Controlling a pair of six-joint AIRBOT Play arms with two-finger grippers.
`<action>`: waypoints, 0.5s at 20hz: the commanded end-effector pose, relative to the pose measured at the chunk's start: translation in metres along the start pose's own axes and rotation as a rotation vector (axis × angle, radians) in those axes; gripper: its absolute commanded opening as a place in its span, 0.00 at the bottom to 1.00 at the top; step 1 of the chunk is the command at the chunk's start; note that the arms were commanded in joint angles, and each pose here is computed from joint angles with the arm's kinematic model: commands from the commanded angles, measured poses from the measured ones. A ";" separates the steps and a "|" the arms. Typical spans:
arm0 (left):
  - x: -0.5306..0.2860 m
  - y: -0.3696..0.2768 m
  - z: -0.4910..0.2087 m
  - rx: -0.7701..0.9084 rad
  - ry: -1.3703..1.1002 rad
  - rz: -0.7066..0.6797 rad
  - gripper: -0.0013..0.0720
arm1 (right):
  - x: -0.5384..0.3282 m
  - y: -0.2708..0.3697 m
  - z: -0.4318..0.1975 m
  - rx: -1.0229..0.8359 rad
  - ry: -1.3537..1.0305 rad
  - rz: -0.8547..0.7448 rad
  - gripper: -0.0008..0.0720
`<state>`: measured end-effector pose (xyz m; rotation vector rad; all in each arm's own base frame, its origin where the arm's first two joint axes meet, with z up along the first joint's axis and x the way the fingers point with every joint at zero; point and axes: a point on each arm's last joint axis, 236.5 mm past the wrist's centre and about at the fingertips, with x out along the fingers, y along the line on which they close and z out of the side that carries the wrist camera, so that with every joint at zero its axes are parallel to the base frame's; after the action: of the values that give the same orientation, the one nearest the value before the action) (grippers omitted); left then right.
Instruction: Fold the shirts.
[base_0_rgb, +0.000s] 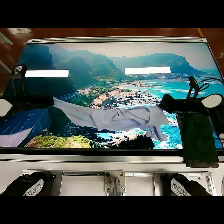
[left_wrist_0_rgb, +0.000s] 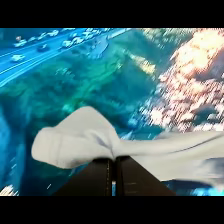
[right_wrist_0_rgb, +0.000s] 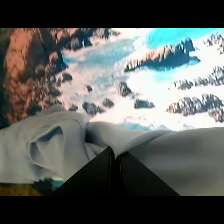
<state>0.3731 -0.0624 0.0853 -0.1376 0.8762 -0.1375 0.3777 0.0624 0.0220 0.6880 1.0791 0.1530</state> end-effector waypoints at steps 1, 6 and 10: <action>0.046 -0.013 0.026 -0.210 -0.091 -0.086 0.07 | 0.049 -0.020 0.058 0.272 -0.191 0.065 0.09; 0.123 -0.026 -0.005 -0.457 0.044 -0.160 0.07 | 0.084 -0.038 0.045 0.300 -0.129 0.043 0.18; 0.121 -0.021 -0.010 -0.549 0.110 -0.190 0.68 | 0.043 -0.019 0.065 0.155 -0.162 0.107 0.88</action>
<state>0.4396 -0.1054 -0.0028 -0.6314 0.9515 -0.0900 0.4498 0.0425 -0.0251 0.9443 0.9327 0.0240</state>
